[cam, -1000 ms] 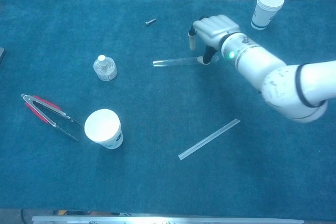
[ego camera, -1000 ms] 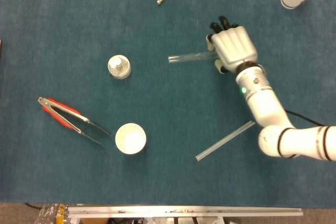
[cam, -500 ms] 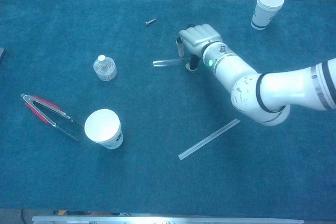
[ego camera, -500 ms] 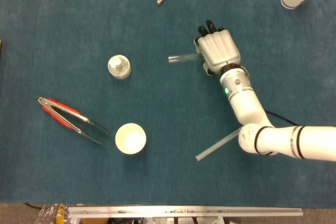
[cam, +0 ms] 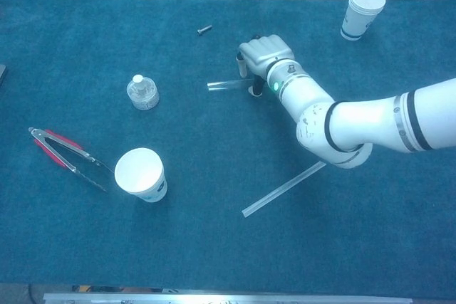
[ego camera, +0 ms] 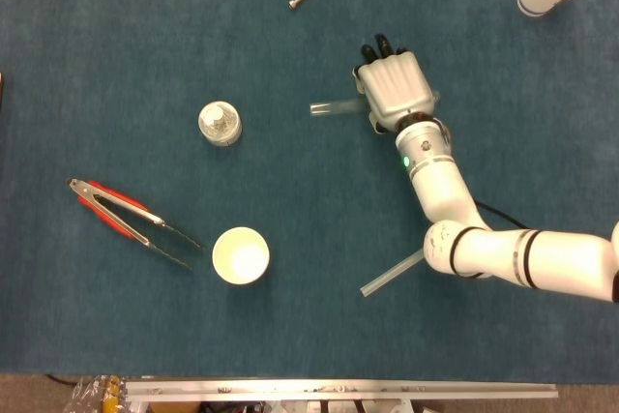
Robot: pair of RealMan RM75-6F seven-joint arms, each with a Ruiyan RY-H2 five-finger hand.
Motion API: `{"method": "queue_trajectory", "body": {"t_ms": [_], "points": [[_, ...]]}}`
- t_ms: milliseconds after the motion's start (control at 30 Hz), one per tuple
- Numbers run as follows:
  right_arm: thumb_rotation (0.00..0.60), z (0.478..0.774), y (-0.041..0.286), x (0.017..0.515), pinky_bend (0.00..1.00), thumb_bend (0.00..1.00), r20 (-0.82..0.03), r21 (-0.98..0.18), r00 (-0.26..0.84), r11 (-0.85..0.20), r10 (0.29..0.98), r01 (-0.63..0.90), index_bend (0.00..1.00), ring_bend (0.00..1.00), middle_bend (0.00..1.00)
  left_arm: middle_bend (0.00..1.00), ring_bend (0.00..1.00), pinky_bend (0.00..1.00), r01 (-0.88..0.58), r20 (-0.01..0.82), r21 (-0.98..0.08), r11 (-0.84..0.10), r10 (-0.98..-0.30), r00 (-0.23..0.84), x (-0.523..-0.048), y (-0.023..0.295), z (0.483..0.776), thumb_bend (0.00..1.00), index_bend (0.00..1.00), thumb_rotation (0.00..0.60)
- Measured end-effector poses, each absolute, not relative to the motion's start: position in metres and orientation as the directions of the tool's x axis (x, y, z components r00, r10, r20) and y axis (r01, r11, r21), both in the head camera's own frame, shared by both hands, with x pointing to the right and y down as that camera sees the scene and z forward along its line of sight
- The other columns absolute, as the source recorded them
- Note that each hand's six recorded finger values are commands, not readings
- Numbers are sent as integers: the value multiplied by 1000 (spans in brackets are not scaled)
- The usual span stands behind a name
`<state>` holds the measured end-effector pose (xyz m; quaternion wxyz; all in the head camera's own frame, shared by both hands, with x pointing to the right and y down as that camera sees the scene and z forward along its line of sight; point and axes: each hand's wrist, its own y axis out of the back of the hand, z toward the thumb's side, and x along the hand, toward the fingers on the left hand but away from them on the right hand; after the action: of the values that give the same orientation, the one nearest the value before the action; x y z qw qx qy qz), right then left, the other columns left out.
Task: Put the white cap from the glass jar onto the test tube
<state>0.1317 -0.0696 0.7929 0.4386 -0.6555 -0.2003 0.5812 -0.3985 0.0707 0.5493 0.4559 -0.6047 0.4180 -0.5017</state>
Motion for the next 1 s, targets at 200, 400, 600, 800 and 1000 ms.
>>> {"method": "queue_trajectory", "body": {"t_ms": [200, 400, 600, 800, 1000], "points": [[600, 797, -71, 131, 278, 258, -586, -808, 236, -535, 775, -247, 456, 59, 185, 100, 0, 22, -53, 228, -970, -238, -963, 146, -399, 71, 550, 322, 295, 558], [600, 799, -70, 128, 278, 258, -587, -807, 234, -537, 775, -244, 499, 60, 185, 98, 0, 21, -55, 228, -970, -238, -963, 142, -402, 72, 551, 322, 295, 550], [600, 802, -69, 126, 278, 259, -588, -807, 230, -540, 776, -240, 552, 63, 186, 92, 0, 22, -61, 230, -969, -240, -963, 139, -403, 73, 552, 322, 295, 547], [600, 798, -72, 126, 278, 262, -581, -813, 226, -543, 782, -211, 600, 71, 197, 93, 0, 21, -70, 226, -969, -237, -964, 138, -404, 72, 551, 322, 296, 543], [600, 785, -75, 130, 279, 262, -582, -813, 232, -567, 780, -132, 629, 87, 213, 106, 0, 21, -118, 237, -960, -253, -962, 138, -404, 65, 552, 322, 305, 552]]}}
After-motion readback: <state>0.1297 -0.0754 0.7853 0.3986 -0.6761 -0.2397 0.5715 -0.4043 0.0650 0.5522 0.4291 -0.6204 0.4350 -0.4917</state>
